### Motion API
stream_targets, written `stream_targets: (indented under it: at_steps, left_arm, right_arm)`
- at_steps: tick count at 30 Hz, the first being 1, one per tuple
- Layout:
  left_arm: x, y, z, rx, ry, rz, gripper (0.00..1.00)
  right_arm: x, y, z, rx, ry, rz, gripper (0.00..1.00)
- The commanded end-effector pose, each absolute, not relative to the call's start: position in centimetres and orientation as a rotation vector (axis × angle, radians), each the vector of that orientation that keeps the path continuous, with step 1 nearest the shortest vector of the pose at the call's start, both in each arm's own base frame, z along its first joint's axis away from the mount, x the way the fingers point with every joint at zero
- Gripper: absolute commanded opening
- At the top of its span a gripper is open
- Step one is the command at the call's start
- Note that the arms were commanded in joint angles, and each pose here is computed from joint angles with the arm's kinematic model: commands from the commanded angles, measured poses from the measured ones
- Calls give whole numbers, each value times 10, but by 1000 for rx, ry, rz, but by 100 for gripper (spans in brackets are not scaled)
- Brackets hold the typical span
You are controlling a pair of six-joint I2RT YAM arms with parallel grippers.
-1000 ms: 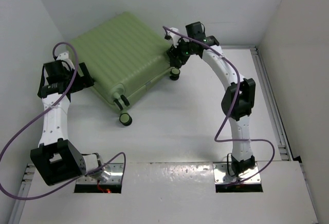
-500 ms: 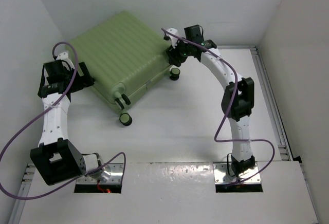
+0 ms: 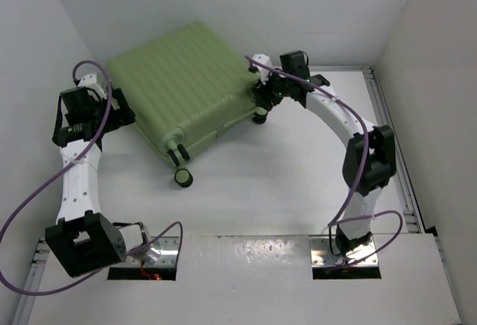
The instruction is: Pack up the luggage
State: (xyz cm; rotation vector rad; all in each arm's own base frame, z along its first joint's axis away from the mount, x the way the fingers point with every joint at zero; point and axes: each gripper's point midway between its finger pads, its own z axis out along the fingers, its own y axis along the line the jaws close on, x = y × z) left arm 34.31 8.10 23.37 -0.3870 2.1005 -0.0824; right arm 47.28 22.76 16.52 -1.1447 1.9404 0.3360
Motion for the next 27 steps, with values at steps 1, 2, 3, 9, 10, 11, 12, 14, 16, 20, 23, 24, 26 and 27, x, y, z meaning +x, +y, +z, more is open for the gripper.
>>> stream_targets:
  at_steps: [1, 2, 3, 9, 10, 11, 12, 14, 16, 20, 23, 24, 26, 27]
  left_arm:
    - [344, 82, 256, -345, 2031, -68, 99]
    - [344, 82, 256, -344, 2031, -68, 99]
    - [344, 82, 256, -344, 2031, -68, 99]
    - [341, 76, 262, -316, 2001, -91, 99]
    - [341, 76, 260, -316, 2001, -91, 99]
    - [342, 74, 260, -309, 2001, -102, 99]
    - [342, 74, 260, -309, 2001, -102, 99]
    - [343, 72, 263, -295, 1992, -119, 99]
    - [345, 70, 260, -301, 1999, -138, 99]
    - [347, 70, 261, -301, 1999, -138, 99]
    - [346, 68, 264, -293, 1991, -146, 99]
    - [346, 67, 264, -278, 1992, -149, 99]
    - [340, 62, 265, -254, 1984, -158, 99]
    - [339, 60, 268, -244, 1975, -166, 99]
  right_arm:
    - [391, 211, 156, -1250, 2094, 492, 0]
    - [379, 207, 155, -1248, 2110, 502, 0]
    - [367, 205, 152, -1254, 2121, 511, 0]
    - [296, 199, 149, -1200, 2246, 616, 0]
    - [275, 197, 131, -1216, 2301, 640, 0]
    - [262, 200, 145, -1204, 2271, 644, 0]
    - [253, 202, 145, -1183, 2291, 660, 0]
    - [233, 206, 143, -1194, 2291, 676, 0]
    - [227, 214, 150, -1171, 2276, 671, 0]
    - [271, 220, 172, -1140, 2154, 501, 0]
    - [318, 217, 204, -1083, 1999, 344, 0]
    - [326, 216, 208, -1077, 1979, 317, 0]
    - [350, 218, 230, -1037, 1904, 275, 0]
    - [360, 217, 238, -1012, 1872, 255, 0]
